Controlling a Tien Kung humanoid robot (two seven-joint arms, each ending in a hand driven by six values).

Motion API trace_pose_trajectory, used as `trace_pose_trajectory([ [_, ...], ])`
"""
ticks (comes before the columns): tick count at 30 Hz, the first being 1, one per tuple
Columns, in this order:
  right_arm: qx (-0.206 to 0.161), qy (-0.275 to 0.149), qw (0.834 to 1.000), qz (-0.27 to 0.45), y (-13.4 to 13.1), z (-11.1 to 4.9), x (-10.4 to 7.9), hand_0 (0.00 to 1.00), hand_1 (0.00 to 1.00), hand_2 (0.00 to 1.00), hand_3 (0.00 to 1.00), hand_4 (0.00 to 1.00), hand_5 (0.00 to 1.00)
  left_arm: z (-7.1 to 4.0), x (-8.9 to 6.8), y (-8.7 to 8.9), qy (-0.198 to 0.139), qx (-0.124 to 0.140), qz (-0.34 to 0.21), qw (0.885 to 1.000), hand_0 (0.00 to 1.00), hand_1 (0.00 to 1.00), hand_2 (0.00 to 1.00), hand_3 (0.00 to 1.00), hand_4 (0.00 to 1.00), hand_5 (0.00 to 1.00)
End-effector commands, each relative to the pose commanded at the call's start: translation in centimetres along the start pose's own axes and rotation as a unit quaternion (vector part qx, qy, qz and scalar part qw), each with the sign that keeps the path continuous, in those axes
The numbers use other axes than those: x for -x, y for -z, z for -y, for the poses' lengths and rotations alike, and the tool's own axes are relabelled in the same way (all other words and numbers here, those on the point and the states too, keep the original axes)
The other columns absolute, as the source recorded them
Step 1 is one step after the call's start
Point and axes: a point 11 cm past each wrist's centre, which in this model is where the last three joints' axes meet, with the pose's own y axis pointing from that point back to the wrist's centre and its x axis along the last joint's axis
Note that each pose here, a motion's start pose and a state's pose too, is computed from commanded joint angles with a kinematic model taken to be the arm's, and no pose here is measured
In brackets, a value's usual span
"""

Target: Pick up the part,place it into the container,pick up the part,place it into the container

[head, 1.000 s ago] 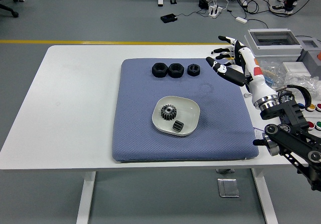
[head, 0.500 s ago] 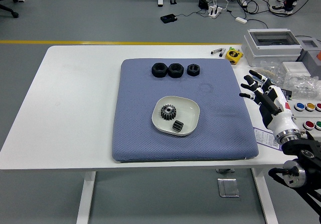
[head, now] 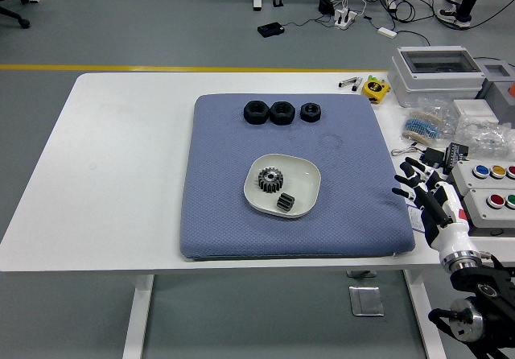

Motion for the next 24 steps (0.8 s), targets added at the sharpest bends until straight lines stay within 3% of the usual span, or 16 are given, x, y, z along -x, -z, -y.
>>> trace_pose_trajectory([
  [24,-0.002,-0.012,1.000,0.023,-0.77,-0.08,0.06,0.638,0.701,0.778,0.733,0.949,0.584,-0.01,-0.03,-0.40,0.001,0.005,-0.002,1.000,0.616,0.588,0.654,0.594,0.573,0.588],
])
